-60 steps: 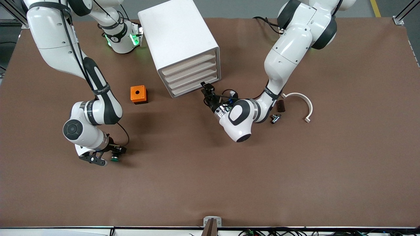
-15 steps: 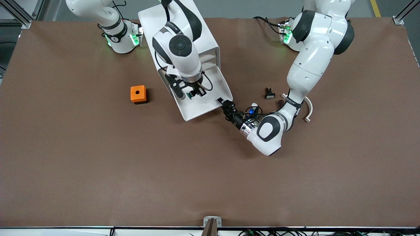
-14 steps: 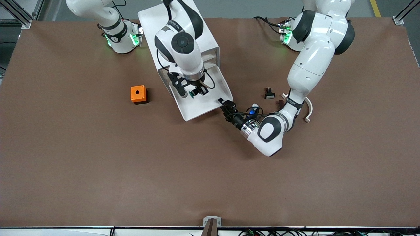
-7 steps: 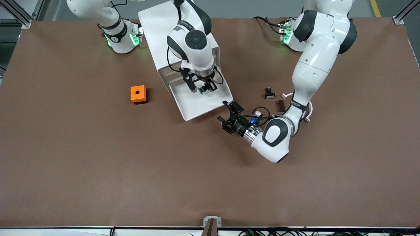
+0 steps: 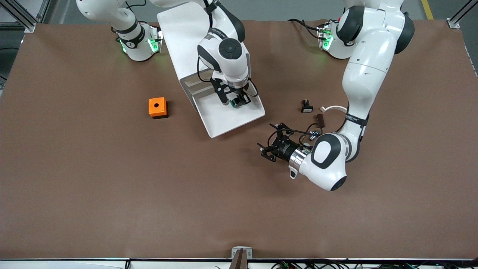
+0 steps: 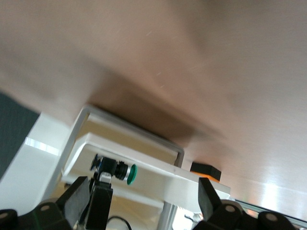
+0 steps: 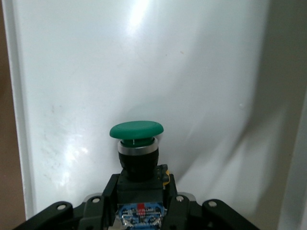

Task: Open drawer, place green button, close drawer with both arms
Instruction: 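Lower the green button into the open drawer and open the right gripper, then push the drawer inward with the left gripper while the right gripper withdraws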

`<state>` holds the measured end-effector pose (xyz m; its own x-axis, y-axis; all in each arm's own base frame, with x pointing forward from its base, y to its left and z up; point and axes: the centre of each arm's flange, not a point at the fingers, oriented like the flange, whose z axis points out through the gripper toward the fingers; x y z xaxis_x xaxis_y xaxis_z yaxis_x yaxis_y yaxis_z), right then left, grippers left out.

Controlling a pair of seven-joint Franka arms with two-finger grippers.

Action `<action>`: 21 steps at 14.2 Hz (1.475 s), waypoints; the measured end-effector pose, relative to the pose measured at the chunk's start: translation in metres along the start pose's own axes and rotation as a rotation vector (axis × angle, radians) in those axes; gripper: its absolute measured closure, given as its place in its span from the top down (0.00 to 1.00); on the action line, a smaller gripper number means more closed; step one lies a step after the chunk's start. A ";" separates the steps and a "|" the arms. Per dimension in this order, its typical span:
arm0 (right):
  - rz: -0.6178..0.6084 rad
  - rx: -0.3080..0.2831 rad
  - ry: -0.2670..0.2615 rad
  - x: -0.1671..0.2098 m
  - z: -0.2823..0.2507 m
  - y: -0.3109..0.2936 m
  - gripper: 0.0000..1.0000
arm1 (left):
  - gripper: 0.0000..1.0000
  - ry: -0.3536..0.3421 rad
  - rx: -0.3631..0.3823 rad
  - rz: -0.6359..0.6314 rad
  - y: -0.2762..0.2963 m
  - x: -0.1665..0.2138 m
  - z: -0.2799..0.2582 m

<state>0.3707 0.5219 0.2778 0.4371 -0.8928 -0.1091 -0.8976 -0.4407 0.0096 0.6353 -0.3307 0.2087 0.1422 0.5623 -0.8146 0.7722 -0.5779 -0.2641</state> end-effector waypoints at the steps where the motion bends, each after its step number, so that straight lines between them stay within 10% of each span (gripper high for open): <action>1: 0.008 -0.001 0.001 -0.001 0.003 -0.001 0.41 | 1.00 0.053 -0.025 0.057 0.000 -0.006 -0.010; 6: 0.051 0.010 -0.005 -0.005 0.006 -0.012 0.42 | 1.00 0.328 -0.118 0.270 0.004 -0.042 -0.049; 13: 0.001 0.043 0.035 0.004 -0.015 -0.032 1.00 | 1.00 0.618 -0.125 0.404 0.020 -0.075 -0.030; 21: -0.305 -0.036 0.053 0.153 -0.121 -0.090 1.00 | 1.00 0.808 -0.122 0.514 0.032 -0.097 -0.005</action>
<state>0.5255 0.4138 0.3806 0.6895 -0.7217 -0.0607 -0.7221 -0.6915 0.0198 0.6496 -0.4006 0.2818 0.8289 0.5216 -0.2021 0.5493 -0.8272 0.1182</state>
